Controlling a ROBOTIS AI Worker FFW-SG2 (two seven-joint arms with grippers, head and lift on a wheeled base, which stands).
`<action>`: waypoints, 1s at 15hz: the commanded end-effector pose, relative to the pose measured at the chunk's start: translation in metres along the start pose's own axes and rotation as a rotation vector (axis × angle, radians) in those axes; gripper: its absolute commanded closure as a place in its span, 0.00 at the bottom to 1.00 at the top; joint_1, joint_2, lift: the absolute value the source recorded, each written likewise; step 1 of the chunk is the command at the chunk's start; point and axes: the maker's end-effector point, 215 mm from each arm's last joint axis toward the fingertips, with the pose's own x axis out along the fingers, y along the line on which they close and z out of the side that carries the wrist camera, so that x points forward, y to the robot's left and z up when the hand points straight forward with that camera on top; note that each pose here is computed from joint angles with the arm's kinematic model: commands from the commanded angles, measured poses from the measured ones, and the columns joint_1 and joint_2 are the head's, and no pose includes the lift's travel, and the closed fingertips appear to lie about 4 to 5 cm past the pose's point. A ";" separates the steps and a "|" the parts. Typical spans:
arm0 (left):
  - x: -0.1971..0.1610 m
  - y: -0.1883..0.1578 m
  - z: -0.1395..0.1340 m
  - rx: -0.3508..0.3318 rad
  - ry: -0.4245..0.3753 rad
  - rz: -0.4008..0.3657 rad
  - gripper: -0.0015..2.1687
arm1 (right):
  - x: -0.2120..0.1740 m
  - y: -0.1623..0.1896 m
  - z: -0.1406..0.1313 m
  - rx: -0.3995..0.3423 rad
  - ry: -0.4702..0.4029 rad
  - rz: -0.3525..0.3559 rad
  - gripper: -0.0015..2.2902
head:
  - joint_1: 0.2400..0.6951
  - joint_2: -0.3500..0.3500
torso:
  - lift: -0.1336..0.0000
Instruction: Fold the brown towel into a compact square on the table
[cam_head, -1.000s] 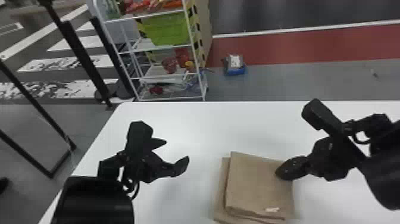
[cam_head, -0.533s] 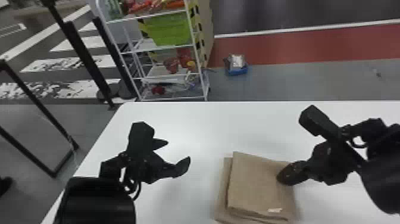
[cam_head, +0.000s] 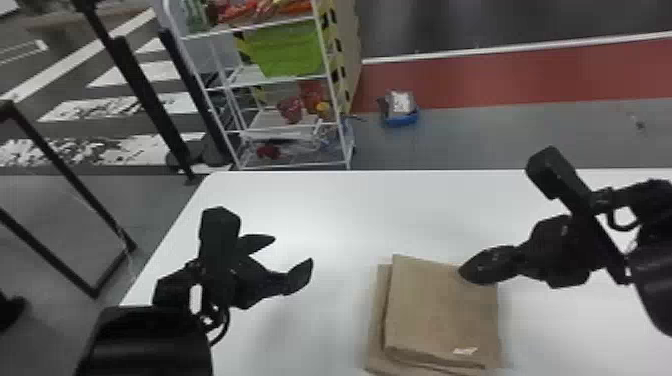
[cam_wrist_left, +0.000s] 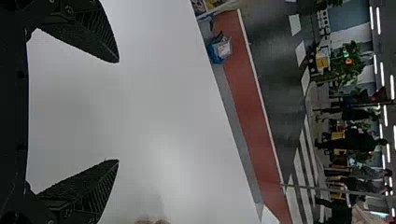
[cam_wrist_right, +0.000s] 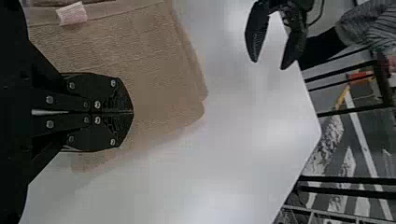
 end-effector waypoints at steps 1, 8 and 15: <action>-0.011 0.014 0.002 -0.084 -0.057 0.020 0.06 | 0.003 0.013 0.025 0.013 -0.081 0.055 0.72 | 1.00 0.95 | 0.07; -0.042 0.038 -0.007 -0.174 -0.153 0.088 0.06 | 0.078 0.047 0.028 -0.048 -0.038 0.201 0.72 | 1.00 1.00 | 0.07; -0.073 0.057 0.012 -0.199 -0.323 0.158 0.05 | 0.015 0.025 0.050 0.053 -0.285 0.045 0.09 | 1.00 1.00 | 0.07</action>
